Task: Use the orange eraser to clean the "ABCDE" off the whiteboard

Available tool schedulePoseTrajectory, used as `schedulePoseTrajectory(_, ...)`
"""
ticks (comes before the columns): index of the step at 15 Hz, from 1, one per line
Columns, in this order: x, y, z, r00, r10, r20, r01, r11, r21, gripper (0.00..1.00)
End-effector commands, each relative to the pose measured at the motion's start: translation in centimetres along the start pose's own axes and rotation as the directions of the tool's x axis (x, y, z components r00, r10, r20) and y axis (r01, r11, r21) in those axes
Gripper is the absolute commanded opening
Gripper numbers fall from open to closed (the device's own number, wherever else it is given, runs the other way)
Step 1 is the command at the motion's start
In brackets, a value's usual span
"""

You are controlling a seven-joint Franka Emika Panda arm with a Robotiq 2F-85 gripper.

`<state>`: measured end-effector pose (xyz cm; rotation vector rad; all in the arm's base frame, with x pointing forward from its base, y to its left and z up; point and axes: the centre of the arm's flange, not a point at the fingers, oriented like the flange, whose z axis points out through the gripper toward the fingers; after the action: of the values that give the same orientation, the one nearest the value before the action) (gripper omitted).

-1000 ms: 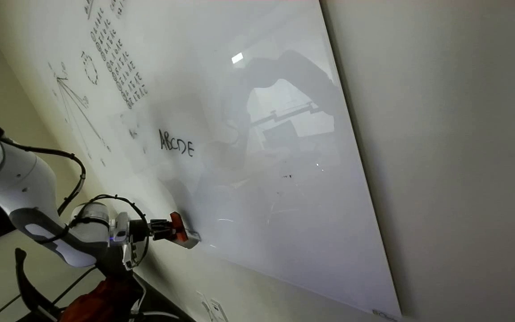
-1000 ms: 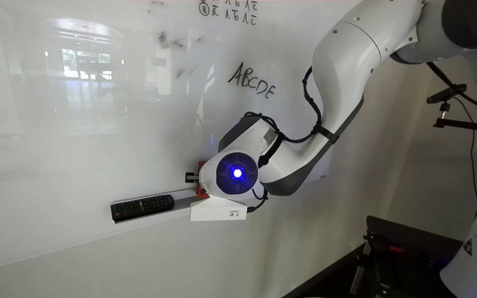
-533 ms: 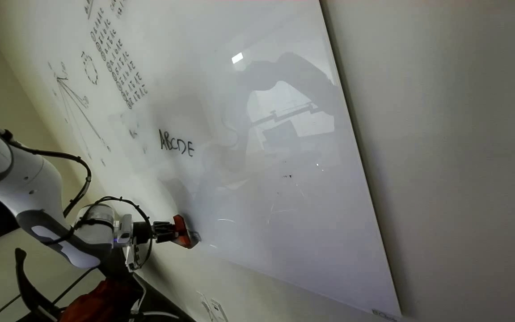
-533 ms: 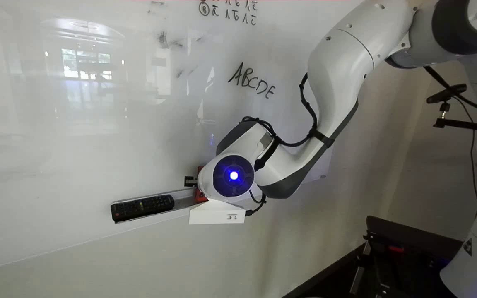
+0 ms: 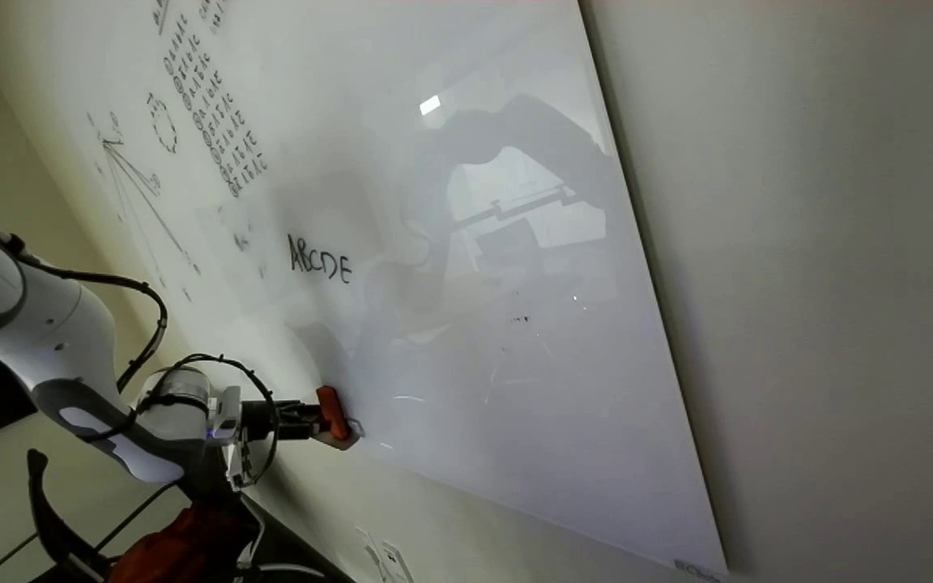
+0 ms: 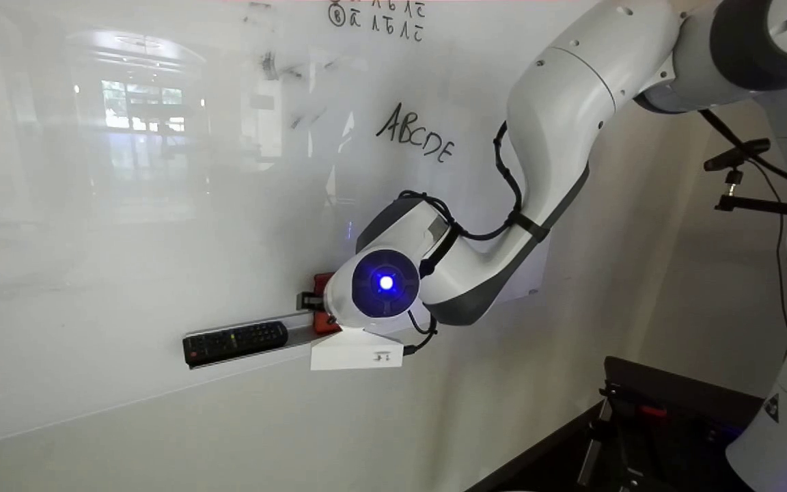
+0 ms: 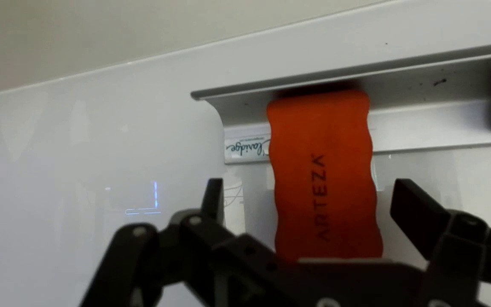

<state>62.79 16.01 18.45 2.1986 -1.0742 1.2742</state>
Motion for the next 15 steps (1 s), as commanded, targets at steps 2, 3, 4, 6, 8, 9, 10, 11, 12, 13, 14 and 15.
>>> schedulePoseTrajectory(2,1.8,0.0,-0.6,0.997,-0.061,0.043,0.060,0.998,0.035,1.00)
schedulePoseTrajectory(3,2.0,0.1,-0.7,0.995,-0.087,0.047,0.085,0.995,0.058,1.00)
schedulePoseTrajectory(4,2.2,0.1,-0.9,0.992,-0.118,0.054,0.113,0.990,0.082,1.00)
schedulePoseTrajectory(6,2.8,0.1,-1.1,0.981,-0.178,0.073,0.166,0.975,0.146,1.00)
schedulePoseTrajectory(8,3.7,0.4,-1.2,0.964,-0.249,0.091,0.224,0.949,0.222,1.00)
schedulePoseTrajectory(9,4.2,0.6,-1.0,0.953,-0.287,0.092,0.257,0.933,0.252,1.00)
schedulePoseTrajectory(10,4.7,0.9,-0.9,0.942,-0.324,0.092,0.288,0.916,0.280,1.00)
schedulePoseTrajectory(11,5.2,1.3,-0.7,0.928,-0.363,0.087,0.323,0.896,0.304,1.00)
schedulePoseTrajectory(12,5.4,1.6,-0.6,0.913,-0.400,0.083,0.355,0.878,0.322,1.00)
schedulePoseTrajectory(13,5.4,2.1,-0.7,0.895,-0.439,0.077,0.391,0.856,0.339,1.00)
schedulePoseTrajectory(14,5.3,2.6,-1.0,0.878,-0.474,0.066,0.424,0.835,0.351,1.00)
schedulePoseTrajectory(15,5.2,2.8,-1.1,0.863,-0.502,0.054,0.452,0.816,0.361,1.00)
